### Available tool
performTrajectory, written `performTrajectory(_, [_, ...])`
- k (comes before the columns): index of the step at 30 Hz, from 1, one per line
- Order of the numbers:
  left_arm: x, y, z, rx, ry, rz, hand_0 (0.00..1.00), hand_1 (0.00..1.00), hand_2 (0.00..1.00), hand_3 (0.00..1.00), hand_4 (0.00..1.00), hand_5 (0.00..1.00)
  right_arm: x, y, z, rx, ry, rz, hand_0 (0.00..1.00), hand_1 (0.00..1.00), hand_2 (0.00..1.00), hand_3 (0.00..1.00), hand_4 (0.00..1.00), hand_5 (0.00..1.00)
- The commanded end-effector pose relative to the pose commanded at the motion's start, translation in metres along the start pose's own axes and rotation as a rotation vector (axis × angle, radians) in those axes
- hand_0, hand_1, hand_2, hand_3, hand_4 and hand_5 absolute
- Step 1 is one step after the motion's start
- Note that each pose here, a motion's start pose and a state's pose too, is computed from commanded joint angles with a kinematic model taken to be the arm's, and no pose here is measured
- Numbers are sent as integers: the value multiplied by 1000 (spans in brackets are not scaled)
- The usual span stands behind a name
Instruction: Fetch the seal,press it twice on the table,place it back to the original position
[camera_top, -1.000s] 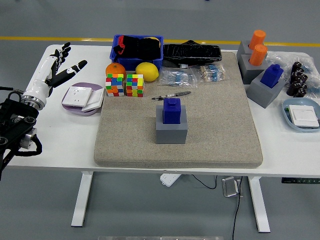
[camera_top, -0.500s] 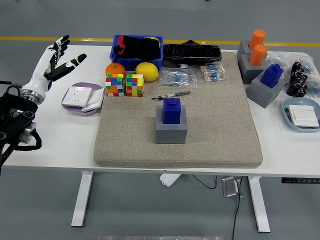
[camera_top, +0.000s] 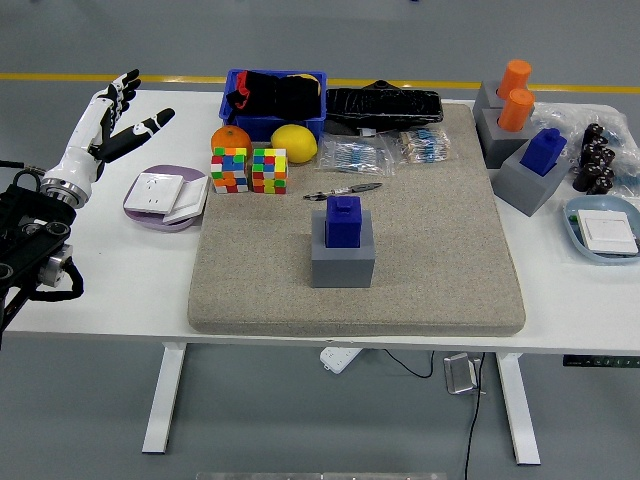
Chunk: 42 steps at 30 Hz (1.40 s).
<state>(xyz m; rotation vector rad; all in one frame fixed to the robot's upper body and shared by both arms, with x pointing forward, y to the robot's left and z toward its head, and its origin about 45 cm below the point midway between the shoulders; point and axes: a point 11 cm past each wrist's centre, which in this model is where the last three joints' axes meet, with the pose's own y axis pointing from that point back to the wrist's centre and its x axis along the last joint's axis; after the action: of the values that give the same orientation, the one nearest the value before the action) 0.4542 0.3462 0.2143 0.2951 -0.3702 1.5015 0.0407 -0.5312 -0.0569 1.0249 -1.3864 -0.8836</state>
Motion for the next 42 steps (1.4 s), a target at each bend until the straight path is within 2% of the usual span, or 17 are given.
performTrajectory(4, [2,0,0,0,-1,4,998,998,998,998,998,572,0,0,-2,3,4,-1,840,768,759,726,793,389])
performTrajectory(6, [6,-4,6,-15,-5,12,998,998,998,998,998,572,-1,0,-12,17,11,-3,840,768,759,726,793,389])
performTrajectory(10, [6,-6,8,-18,-15,11,998,998,998,998,998,562,0,1,-17,19,33,0,840,768,759,725,791,390])
performTrajectory(17, [-8,-1,3,-10,-14,-20,998,998,998,998,998,559,6,1,-5,1,36,11,839,769,759,720,790,389])
performTrajectory(27, [-2,-5,10,-24,-12,-10,998,998,998,998,998,554,5,1,-5,1,31,8,839,769,759,719,788,388])
performTrajectory(42, [-6,-6,12,-25,-17,-22,998,998,998,998,998,554,9,2,-6,6,20,15,838,768,758,715,787,388])
